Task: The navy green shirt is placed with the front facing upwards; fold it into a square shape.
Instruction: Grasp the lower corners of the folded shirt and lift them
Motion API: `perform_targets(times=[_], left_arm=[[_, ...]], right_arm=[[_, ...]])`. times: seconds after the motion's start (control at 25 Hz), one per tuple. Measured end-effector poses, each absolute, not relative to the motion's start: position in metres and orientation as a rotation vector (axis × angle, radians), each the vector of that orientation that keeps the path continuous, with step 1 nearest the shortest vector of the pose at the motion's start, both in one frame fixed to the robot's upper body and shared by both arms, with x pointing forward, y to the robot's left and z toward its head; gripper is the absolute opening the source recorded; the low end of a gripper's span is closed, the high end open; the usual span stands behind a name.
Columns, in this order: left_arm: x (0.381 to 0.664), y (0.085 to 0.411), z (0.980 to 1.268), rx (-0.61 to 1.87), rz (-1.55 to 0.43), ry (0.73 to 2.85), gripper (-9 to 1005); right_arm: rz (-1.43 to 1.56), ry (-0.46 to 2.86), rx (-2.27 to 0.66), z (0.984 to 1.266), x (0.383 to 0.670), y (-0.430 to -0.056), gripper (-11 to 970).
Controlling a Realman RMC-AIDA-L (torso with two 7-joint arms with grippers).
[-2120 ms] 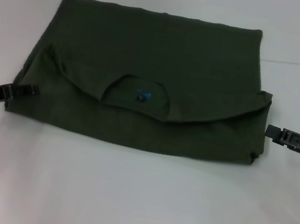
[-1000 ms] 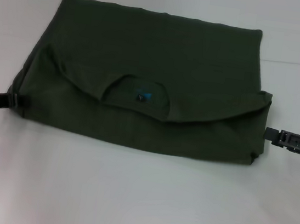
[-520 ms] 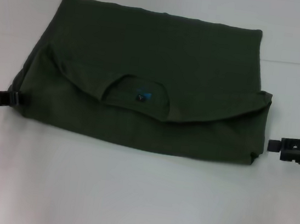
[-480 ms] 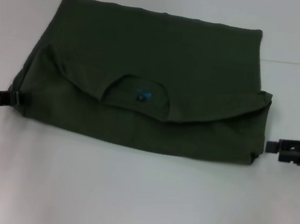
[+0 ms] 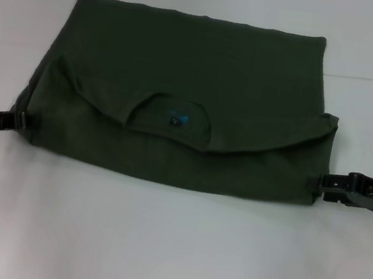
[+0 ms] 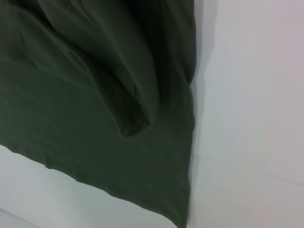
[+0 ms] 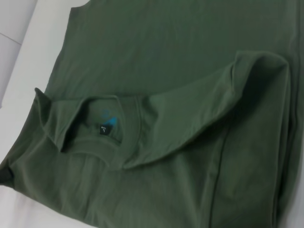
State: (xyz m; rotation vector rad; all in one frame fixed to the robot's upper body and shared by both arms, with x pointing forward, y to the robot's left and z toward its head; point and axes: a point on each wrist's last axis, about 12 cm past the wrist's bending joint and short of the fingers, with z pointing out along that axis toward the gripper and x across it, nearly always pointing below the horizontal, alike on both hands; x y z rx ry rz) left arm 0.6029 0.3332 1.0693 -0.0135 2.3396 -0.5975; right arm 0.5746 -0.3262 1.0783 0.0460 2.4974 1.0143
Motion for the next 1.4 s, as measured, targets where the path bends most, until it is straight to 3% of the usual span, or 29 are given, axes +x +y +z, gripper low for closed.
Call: perform_targets(times=[1.16,1.36,1.4], left_arm=[[0.607,0.331,1.073,-0.024,-0.607,2.328,45],[0.608,0.331,1.074,-0.021,-0.607,2.326,45],[0.608,0.330,1.074,-0.021,-0.607,2.326,45]], right_arm=[[0.974,2.539,-0.033,1.076,0.592,-0.296,675],[0.912,2.582,-0.042,1.074,0.595,-0.296,599],[0.902,2.588,-0.042,1.074,0.595,-0.296,548]])
